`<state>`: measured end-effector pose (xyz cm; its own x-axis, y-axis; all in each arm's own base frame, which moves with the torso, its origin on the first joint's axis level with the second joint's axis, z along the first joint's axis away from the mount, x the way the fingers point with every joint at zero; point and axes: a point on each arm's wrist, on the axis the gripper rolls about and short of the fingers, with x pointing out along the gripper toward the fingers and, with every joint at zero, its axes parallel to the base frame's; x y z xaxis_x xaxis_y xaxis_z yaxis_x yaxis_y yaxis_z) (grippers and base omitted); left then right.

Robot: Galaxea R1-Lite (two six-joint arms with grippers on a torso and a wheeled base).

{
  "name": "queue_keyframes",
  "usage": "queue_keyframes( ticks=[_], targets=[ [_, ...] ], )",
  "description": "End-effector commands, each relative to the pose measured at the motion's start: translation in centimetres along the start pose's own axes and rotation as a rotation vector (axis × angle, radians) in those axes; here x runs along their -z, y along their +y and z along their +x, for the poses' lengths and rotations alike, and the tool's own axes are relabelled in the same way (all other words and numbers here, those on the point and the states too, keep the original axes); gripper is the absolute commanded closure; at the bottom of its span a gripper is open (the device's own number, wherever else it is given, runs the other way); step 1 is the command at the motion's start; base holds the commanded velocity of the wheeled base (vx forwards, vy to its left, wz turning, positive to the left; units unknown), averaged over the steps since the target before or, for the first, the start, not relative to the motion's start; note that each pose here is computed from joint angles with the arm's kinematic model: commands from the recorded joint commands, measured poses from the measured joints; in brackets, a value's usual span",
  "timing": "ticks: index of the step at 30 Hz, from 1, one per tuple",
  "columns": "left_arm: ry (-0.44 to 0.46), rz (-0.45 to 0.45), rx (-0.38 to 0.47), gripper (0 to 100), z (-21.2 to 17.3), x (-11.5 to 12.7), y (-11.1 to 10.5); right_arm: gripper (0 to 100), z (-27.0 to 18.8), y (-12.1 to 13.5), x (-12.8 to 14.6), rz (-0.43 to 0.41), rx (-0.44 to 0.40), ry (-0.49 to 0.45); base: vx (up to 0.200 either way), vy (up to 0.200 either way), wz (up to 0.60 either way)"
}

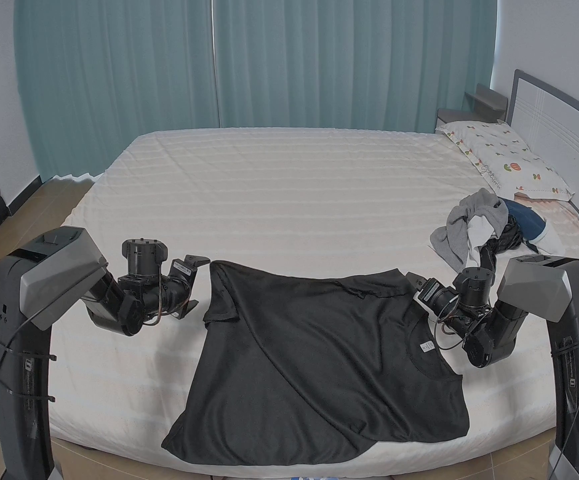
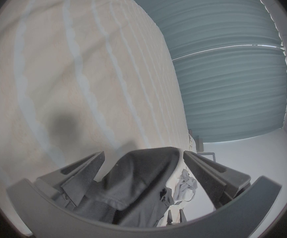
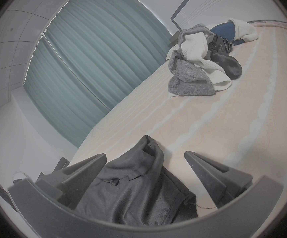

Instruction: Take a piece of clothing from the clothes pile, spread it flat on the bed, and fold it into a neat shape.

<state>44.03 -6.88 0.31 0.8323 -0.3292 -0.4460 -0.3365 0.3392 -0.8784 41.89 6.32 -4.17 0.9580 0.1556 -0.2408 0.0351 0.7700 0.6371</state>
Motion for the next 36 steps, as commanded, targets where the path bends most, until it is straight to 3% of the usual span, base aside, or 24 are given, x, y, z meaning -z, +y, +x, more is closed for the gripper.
queue_keyframes(
  ticks=[1, 5, 7, 12, 19, 36],
  targets=[
    [-0.104, 0.072, 0.025, 0, -1.9, -1.9, -2.4, 0, 0.0, 0.1, 0.0, 0.000, 0.000, 0.003, 0.000, 0.000, 0.00],
    [-0.225, 0.106, 0.014, 0, -0.9, -2.3, -2.6, 0, 0.0, 0.2, 0.0, 0.001, -0.001, 0.004, 0.000, 0.000, 0.00],
    [-0.231, 0.105, 0.007, 0, -0.6, -2.3, -2.3, 0, -0.1, 0.1, 0.0, -0.001, 0.000, 0.005, 0.000, 0.000, 0.00],
    [-0.181, 0.134, -0.030, 0, 0.1, -0.3, -1.4, 0, -0.2, 0.1, 0.1, 0.000, 0.003, 0.009, 0.000, 0.000, 0.00],
    [-0.084, 0.267, -0.106, 0, -0.1, 4.6, 0.0, 0, -0.4, -0.1, 0.1, 0.000, 0.011, 0.011, 0.000, 0.000, 0.00],
    [-0.069, 0.313, -0.149, 0, 0.1, 7.1, 0.6, 0, -0.4, 0.2, 0.1, 0.001, 0.007, 0.009, 0.000, 0.000, 0.00]
  ],
)
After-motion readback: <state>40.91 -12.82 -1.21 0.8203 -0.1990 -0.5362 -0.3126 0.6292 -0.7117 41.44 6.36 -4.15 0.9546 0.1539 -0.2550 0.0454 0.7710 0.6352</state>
